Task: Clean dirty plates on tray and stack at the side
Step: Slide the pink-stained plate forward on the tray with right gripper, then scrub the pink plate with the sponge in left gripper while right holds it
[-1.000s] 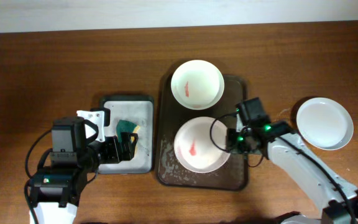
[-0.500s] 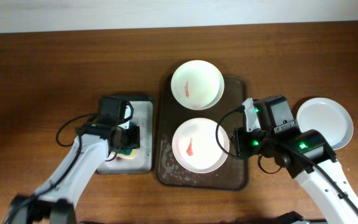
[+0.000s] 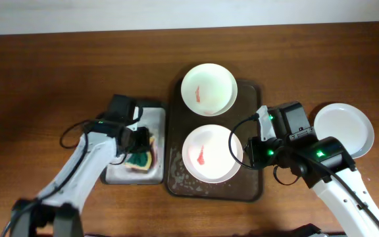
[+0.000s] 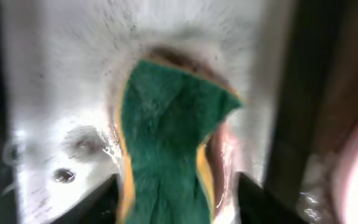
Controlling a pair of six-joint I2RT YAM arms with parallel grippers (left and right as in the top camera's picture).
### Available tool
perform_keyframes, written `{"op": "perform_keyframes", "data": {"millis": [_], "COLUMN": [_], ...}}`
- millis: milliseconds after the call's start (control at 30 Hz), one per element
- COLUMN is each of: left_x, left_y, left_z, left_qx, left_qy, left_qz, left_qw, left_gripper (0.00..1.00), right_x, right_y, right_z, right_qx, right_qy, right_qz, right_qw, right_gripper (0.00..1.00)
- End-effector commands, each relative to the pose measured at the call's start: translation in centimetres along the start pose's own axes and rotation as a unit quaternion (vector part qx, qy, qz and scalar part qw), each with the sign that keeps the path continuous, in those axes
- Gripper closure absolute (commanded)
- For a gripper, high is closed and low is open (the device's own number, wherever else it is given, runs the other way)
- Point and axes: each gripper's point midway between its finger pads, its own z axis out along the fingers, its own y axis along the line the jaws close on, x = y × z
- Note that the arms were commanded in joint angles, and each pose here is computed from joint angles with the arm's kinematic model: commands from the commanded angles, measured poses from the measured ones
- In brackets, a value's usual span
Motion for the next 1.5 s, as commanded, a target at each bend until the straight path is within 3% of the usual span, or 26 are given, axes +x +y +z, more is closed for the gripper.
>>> {"op": "perform_keyframes", "data": {"millis": [0,133,200,300,333,467,567,700,800,967,1033,1100,1333,1467], "left_x": [-0.4,1.8,2.8,4.1,4.2,2.1,-0.6,-3.3,-3.2,-2.3,-2.1,-1.8,-0.1,1.0], "left_y": [0.8,1.0,0.3,0.8,0.8,0.2,-0.8,-2.9,-4.7,-6.8,-8.6,-10.4,-15.0,-18.3], "left_z": [-2.2,1.3,3.2,5.4,5.8,3.5,-0.6,-6.9,-8.6,-7.9,-7.4,-6.7,-1.1,0.9], "left_qx": [-0.025,-0.019,0.006,0.001,0.001,0.007,0.019,0.066,0.119,0.163,0.176,0.185,0.197,0.214], "left_qy": [-0.022,0.011,0.026,0.048,0.051,0.026,-0.013,-0.073,-0.083,-0.053,-0.049,-0.042,0.021,0.03], "left_qz": [0.004,0.004,0.003,0.002,0.001,0.002,0.005,0.012,0.02,0.033,0.052,0.064,0.046,0.064], "left_qw": [0.999,1.0,1.0,0.999,0.999,1.0,1.0,0.995,0.989,0.985,0.982,0.98,0.979,0.974], "left_gripper": [0.33,0.33,0.41,0.79,1.0,1.0,1.0,1.0,1.0,1.0,1.0,1.0,1.0,1.0], "right_x": [-0.2,-0.1,0.1,0.5,0.6,0.6,0.4,1.5,2.1,1.3,1.1,1.0,0.4,0.5], "right_y": [0.3,0.3,0.2,0.0,-0.1,-1.4,-2.1,-2.8,-3.5,-6.6,-5.8,-5.8,-6.3,-8.5], "right_z": [-0.2,-0.1,0.0,0.4,0.6,2.0,3.6,7.9,11.3,14.2,14.9,15.1,15.8,15.9], "right_qx": [-0.004,-0.004,-0.003,0.001,0.003,0.037,0.054,0.057,0.054,0.052,-0.034,-0.062,-0.056,0.019], "right_qy": [-0.002,-0.001,0.003,0.019,0.025,0.045,0.06,0.131,0.167,0.17,0.177,0.177,0.164,0.162], "right_qz": [-0.008,-0.008,-0.007,-0.004,-0.002,0.004,0.006,0.013,0.005,0.057,0.054,0.068,0.071,0.131], "right_qw": [1.0,1.0,1.0,1.0,1.0,0.998,0.997,0.99,0.985,0.982,0.982,0.98,0.982,0.978], "right_gripper": [0.67,0.66,0.66,0.65,0.65,0.67,0.76,0.82,0.81,0.76,0.75,0.8,0.93,0.96]}}
